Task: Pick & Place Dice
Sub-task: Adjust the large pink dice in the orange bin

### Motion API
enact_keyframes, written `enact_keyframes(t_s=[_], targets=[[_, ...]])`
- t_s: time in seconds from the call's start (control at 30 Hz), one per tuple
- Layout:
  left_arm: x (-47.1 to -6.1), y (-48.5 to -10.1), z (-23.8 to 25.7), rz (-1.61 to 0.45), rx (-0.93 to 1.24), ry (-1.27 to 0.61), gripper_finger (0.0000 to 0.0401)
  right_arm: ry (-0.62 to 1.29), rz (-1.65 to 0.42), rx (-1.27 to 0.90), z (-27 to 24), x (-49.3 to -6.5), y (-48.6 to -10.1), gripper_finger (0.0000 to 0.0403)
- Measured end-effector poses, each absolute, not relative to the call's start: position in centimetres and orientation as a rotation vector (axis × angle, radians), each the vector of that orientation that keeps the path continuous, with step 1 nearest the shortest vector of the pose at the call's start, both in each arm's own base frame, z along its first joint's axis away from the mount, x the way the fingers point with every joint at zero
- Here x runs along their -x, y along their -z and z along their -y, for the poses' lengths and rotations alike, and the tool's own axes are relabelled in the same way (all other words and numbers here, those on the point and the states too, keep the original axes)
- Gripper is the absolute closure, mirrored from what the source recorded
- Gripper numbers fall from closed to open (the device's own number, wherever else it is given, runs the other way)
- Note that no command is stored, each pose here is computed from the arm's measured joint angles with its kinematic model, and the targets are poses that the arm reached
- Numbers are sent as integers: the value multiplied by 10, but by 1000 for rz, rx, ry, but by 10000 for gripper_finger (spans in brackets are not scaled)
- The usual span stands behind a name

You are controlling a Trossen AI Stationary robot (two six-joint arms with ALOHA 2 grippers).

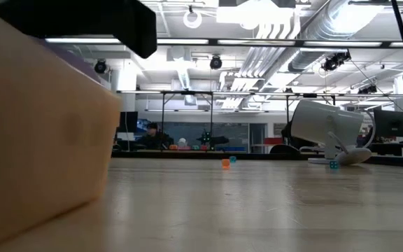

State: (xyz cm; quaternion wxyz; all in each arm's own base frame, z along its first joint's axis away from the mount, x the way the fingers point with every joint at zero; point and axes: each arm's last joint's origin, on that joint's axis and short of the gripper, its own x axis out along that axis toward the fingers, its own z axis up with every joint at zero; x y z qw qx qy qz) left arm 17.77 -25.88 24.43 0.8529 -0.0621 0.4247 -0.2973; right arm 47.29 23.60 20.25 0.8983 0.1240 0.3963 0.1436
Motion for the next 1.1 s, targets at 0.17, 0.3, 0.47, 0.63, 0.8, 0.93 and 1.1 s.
enact_keyframes(t_s=[0.17,0.3,0.47,0.63,0.8,0.93,1.1], targets=[[-183,-244,255,-889,103,643,4,-228,-898,-294,-208,-483,-191,164],[-187,-244,252,-887,93,660,4,-172,-929,-300,-189,-490,-183,164],[-194,-246,248,-862,71,703,4,-35,-918,-276,-156,-502,-173,164],[-203,-249,244,-823,59,759,4,18,-912,-266,-132,-508,-172,164],[-211,-250,239,-791,26,758,4,67,-897,-245,-116,-512,-172,164],[-214,-250,235,-790,13,771,4,71,-908,-228,-119,-510,-172,164],[-219,-250,231,-791,26,770,4,111,-931,-176,-125,-504,-173,164]])
